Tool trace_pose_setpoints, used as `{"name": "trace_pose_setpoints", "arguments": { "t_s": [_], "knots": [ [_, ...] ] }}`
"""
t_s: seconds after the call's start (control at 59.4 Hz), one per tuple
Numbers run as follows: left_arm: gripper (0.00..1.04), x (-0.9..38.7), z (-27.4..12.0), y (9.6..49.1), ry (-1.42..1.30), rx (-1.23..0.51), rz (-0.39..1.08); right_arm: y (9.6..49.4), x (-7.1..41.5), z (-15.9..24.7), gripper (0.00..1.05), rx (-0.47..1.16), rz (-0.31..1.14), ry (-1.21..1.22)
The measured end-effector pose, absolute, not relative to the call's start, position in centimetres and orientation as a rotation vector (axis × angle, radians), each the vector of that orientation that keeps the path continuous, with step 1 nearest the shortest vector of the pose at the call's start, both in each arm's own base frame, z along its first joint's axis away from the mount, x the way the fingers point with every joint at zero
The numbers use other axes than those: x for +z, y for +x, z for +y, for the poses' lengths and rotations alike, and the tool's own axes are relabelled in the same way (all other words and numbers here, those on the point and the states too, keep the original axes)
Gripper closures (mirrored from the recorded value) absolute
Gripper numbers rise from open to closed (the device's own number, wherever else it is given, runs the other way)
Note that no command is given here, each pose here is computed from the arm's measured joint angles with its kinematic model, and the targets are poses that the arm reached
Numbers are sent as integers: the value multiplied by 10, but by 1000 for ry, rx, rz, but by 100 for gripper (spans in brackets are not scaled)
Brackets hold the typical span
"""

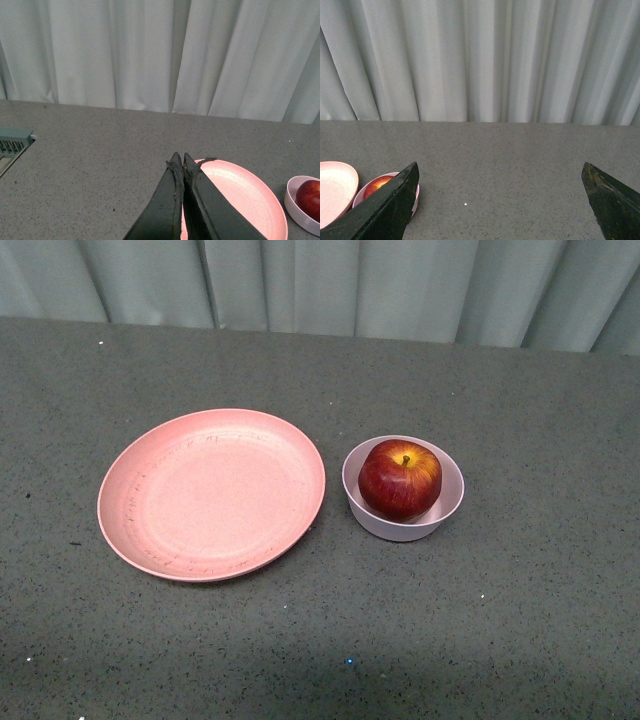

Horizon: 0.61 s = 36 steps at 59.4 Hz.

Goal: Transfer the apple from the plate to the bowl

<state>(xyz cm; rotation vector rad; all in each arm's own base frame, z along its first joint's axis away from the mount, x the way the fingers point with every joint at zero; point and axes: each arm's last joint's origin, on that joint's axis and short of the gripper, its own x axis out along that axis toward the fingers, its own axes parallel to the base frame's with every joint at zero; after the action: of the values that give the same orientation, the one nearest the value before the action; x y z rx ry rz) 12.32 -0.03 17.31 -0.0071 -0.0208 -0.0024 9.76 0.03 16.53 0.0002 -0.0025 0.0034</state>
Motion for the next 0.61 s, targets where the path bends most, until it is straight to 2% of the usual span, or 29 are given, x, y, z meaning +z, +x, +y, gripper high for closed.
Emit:
{"name": "trace_pose_setpoints", "arguments": {
  "t_s": [0.606],
  "knots": [
    [101,173,0,108,-7,-2,-24,98,165,0,9,3,-2,0]
  ]
}}
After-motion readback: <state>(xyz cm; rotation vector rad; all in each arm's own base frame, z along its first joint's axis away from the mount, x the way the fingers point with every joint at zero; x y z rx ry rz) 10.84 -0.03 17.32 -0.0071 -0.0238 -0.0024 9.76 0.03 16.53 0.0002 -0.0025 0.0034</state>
